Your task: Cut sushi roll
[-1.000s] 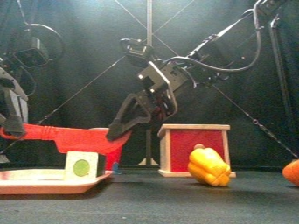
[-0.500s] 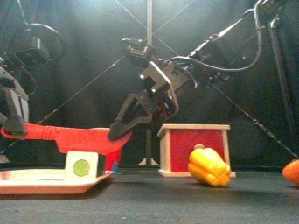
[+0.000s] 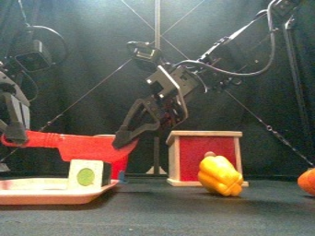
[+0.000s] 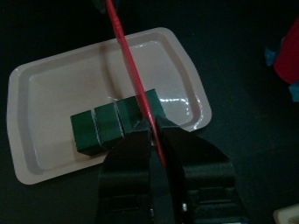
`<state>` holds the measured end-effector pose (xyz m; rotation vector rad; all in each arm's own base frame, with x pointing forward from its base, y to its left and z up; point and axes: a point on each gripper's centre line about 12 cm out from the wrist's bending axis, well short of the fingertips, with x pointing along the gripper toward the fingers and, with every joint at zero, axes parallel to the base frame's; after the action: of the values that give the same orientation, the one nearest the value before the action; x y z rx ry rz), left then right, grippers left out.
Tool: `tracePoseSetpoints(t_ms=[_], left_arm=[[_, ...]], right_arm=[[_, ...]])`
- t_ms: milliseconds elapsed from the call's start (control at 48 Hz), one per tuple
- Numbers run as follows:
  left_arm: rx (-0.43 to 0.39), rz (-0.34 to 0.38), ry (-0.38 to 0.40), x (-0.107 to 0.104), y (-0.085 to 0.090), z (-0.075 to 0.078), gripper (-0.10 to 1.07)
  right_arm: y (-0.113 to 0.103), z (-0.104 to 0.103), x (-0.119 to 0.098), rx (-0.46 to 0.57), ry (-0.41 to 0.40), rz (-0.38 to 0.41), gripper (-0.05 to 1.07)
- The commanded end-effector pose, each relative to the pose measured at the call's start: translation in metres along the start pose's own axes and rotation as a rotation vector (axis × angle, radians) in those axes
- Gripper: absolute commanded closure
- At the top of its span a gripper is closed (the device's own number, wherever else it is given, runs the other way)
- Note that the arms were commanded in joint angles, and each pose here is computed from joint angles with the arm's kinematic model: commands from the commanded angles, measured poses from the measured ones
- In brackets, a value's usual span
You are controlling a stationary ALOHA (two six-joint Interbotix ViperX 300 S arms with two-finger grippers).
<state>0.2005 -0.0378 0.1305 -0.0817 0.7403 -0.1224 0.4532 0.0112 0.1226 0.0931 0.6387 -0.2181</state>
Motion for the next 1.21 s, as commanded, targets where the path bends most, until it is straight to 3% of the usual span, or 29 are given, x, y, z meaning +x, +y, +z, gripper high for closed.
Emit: tracePoseSetpoints(t_ms=[0,292,1188], left_arm=[[0.044,-0.017,-0.051,-0.001,-0.005,0.016,0.67],[0.090,-0.022,-0.068,-0.002,-0.006,0.020,0.67],[0.052,-0.023,-0.041,-0.002,-0.006,0.010,0.67]], right_arm=[[-0.013,0.013,-0.006,0.032,-0.040,-0.039,0.60],[-0.014,0.020,-0.016,0.028,-0.077,-0.061,0.60],[-0.012,0.010,-0.014,0.021,-0.039,-0.039,0.60]])
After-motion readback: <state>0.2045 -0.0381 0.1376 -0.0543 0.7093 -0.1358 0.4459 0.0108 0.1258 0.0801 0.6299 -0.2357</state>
